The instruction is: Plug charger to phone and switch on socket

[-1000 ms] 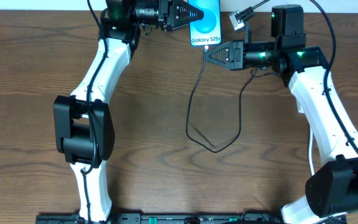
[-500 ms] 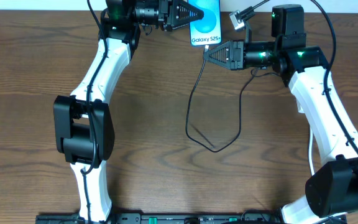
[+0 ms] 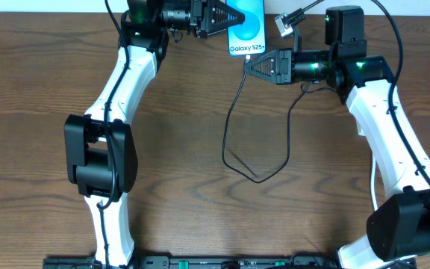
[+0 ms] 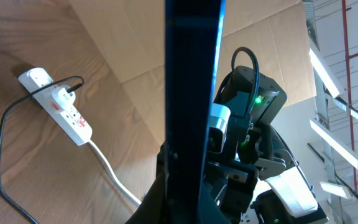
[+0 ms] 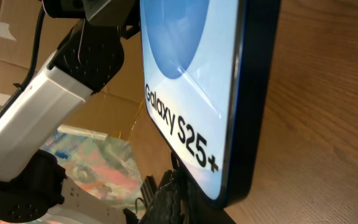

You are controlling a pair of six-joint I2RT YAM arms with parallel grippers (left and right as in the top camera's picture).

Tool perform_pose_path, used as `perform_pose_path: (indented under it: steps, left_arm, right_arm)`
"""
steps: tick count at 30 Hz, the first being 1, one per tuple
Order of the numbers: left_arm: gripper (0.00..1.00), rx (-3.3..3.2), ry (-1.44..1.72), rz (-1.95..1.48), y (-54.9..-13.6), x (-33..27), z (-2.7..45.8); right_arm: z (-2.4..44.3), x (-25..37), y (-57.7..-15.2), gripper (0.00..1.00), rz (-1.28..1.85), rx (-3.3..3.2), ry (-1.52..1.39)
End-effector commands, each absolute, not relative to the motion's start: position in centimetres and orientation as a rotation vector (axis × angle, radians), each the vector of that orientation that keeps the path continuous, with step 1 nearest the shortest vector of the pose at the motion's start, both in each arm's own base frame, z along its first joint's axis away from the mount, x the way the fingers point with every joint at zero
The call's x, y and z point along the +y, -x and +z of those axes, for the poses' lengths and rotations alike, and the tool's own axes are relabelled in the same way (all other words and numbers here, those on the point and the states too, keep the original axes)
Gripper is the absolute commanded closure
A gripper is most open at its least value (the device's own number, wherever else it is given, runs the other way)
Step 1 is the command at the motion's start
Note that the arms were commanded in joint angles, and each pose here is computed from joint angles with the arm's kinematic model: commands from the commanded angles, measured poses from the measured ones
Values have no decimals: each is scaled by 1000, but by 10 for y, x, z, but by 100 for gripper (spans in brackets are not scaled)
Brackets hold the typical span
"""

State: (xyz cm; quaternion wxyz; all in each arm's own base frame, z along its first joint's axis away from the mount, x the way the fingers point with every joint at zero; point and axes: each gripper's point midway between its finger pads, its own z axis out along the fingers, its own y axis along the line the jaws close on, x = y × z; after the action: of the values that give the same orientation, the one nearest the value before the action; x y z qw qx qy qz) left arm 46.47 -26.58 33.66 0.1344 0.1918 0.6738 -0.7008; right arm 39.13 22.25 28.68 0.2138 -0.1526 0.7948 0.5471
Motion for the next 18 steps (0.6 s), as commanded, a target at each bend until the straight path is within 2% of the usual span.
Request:
perform_pose_path:
  steps: [1,18]
  left_arm:
    - [93,1913,-689,-2021,-444,-267,360]
    - [93,1913,-689,-2021,-444,-267,360]
  right_arm:
    - [285,222,-395,99,1491,2219,402]
    - [282,222,-391,99,1495,2239,401]
